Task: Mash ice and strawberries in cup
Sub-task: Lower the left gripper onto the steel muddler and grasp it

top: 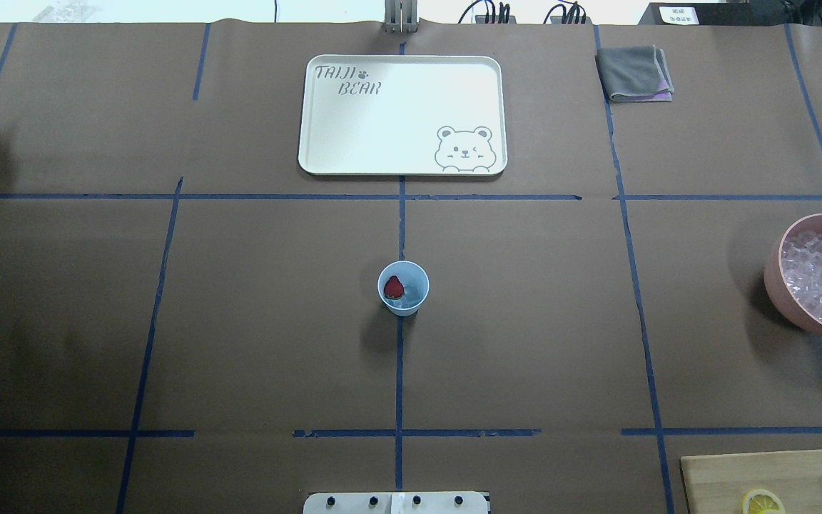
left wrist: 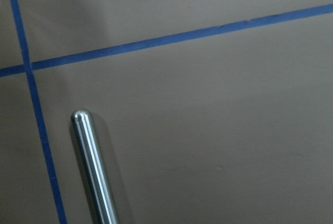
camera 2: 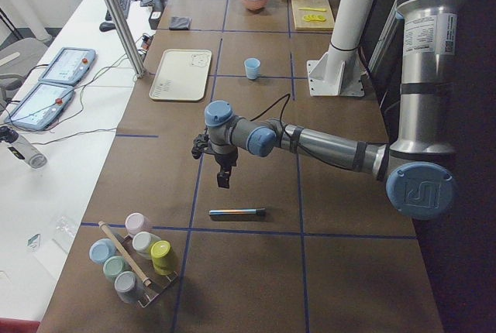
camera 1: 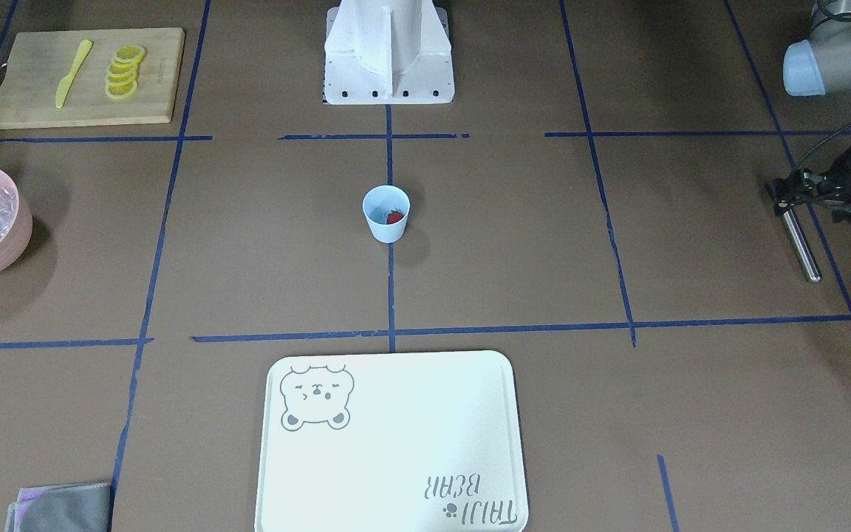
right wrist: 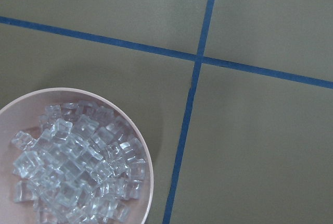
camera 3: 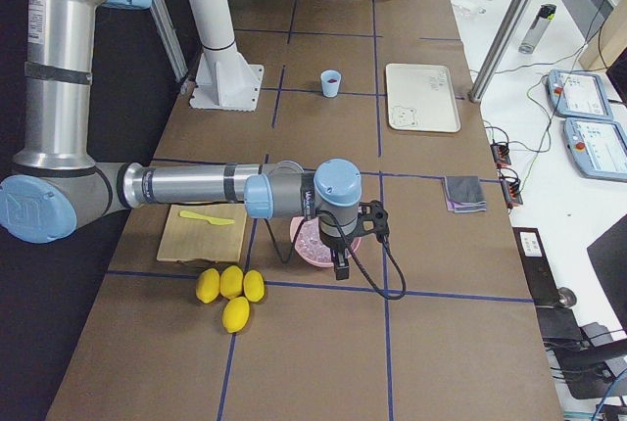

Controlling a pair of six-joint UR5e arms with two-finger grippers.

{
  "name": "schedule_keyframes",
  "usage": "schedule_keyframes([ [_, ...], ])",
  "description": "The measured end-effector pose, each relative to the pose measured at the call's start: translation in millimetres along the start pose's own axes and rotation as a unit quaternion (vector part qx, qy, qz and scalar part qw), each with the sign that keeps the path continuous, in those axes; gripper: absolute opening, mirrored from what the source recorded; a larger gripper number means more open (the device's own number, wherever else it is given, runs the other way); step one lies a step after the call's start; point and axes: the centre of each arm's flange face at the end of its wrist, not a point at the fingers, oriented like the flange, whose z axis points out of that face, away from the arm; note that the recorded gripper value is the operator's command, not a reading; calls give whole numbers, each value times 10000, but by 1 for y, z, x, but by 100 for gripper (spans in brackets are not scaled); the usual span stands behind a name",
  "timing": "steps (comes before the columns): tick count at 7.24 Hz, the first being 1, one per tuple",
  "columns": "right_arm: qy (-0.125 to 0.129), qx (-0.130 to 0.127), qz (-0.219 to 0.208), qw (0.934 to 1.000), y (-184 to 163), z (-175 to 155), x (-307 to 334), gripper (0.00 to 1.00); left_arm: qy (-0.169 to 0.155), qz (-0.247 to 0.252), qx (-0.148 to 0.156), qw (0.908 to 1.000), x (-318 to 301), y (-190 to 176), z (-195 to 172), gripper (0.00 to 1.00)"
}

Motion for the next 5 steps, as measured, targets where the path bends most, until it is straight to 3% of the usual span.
schedule_keyframes([
  [3,4,35,-12,10000,0,-4,-3,99,63,-257,156,9995,-41,7,48,90],
  [5,8,36,-11,10000,0,-4,-4,99,110,-615,234,9978,-51,10,62,88],
])
